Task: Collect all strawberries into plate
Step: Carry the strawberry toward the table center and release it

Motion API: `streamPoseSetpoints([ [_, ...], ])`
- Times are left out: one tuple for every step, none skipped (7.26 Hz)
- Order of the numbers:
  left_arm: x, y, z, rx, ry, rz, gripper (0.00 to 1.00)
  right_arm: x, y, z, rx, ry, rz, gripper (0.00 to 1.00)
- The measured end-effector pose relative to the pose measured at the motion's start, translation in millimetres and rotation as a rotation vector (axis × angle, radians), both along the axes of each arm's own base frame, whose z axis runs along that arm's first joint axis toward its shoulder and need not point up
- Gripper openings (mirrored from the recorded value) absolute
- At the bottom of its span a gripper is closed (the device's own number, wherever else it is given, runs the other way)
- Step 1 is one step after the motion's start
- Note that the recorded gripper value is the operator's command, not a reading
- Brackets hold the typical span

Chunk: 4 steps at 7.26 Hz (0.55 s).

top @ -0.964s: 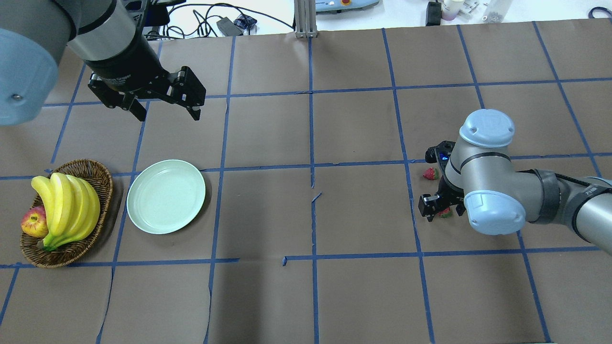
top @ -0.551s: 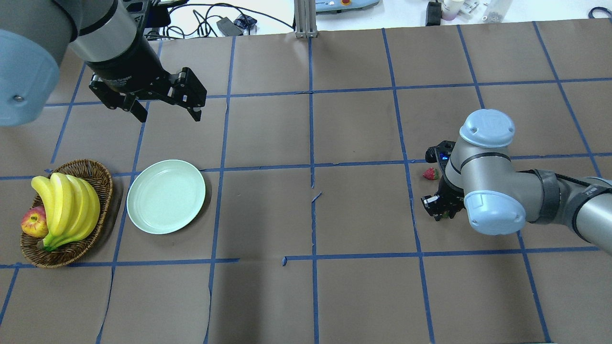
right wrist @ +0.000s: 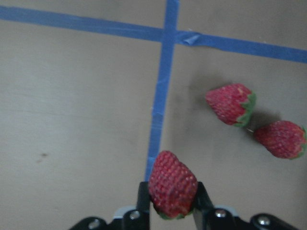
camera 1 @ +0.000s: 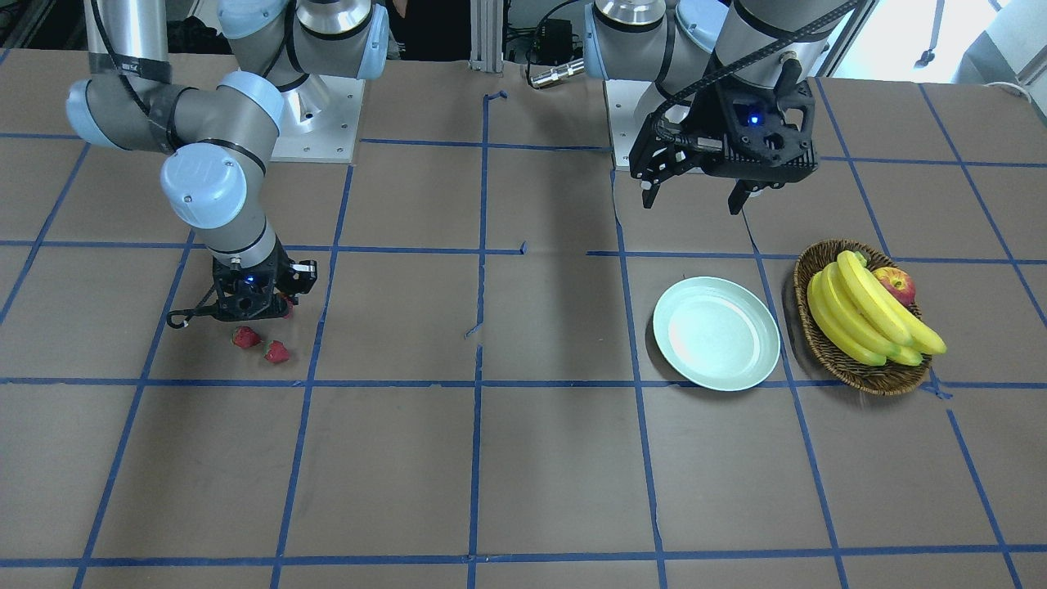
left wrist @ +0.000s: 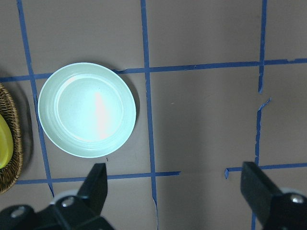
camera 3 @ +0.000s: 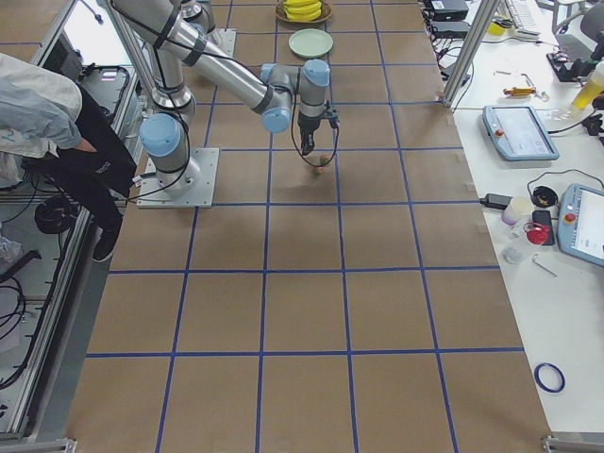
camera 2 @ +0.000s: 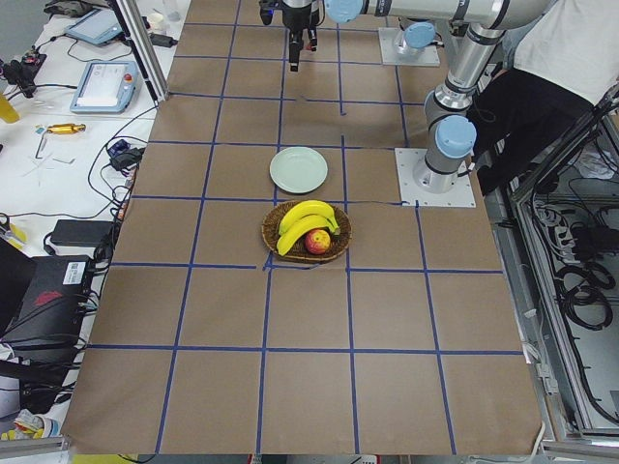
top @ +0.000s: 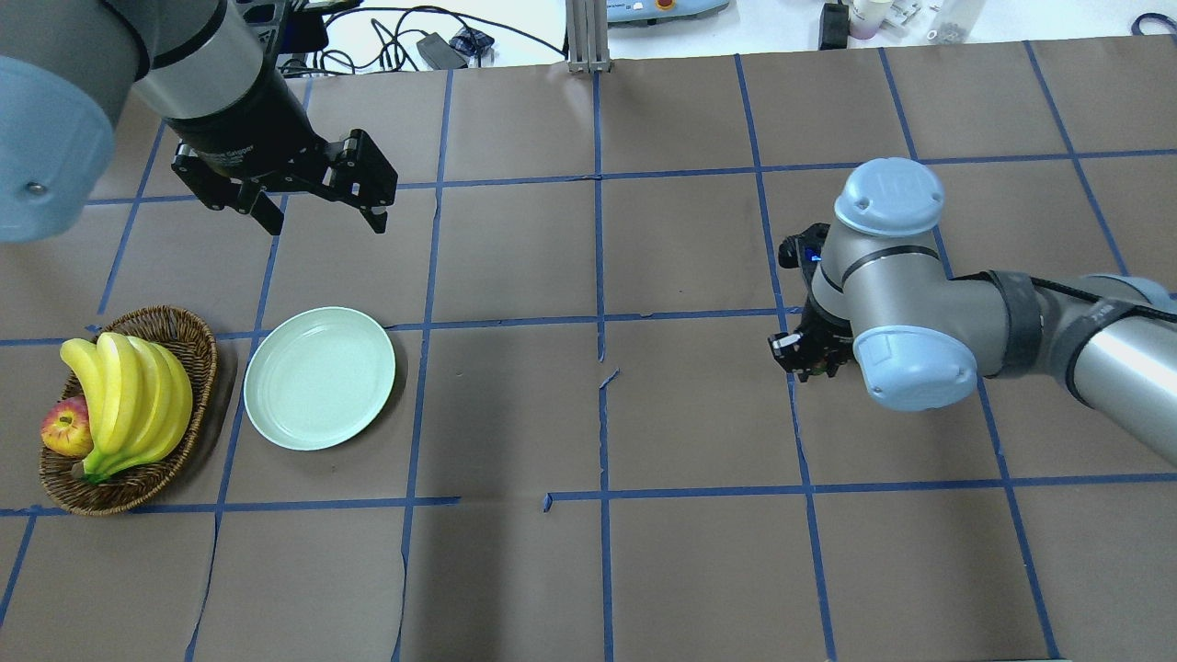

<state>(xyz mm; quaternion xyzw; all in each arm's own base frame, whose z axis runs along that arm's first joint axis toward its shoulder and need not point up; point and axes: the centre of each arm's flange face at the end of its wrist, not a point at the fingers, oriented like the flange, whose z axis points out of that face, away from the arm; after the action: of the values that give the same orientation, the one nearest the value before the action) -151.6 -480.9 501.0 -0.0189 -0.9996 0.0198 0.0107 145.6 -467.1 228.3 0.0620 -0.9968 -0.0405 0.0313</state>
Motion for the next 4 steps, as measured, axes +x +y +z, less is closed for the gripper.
streamPoseSetpoints([
  [0, 0, 0, -0.001, 0.0, 0.0, 1.0, 49, 0, 15, -0.013, -0.027, -0.05, 0.0],
  [0, 0, 1, -0.001, 0.0, 0.0, 1.0, 101, 9, 20, -0.009, -0.076, -0.105, 0.0],
  [0, 0, 1, -0.002, 0.0, 0.0, 1.0, 155, 29, 14, 0.003, -0.11, -0.149, 0.0],
  [0, 0, 1, -0.002, 0.0, 0.0, 1.0, 198, 49, 1, 0.008, -0.121, -0.17, 0.0],
])
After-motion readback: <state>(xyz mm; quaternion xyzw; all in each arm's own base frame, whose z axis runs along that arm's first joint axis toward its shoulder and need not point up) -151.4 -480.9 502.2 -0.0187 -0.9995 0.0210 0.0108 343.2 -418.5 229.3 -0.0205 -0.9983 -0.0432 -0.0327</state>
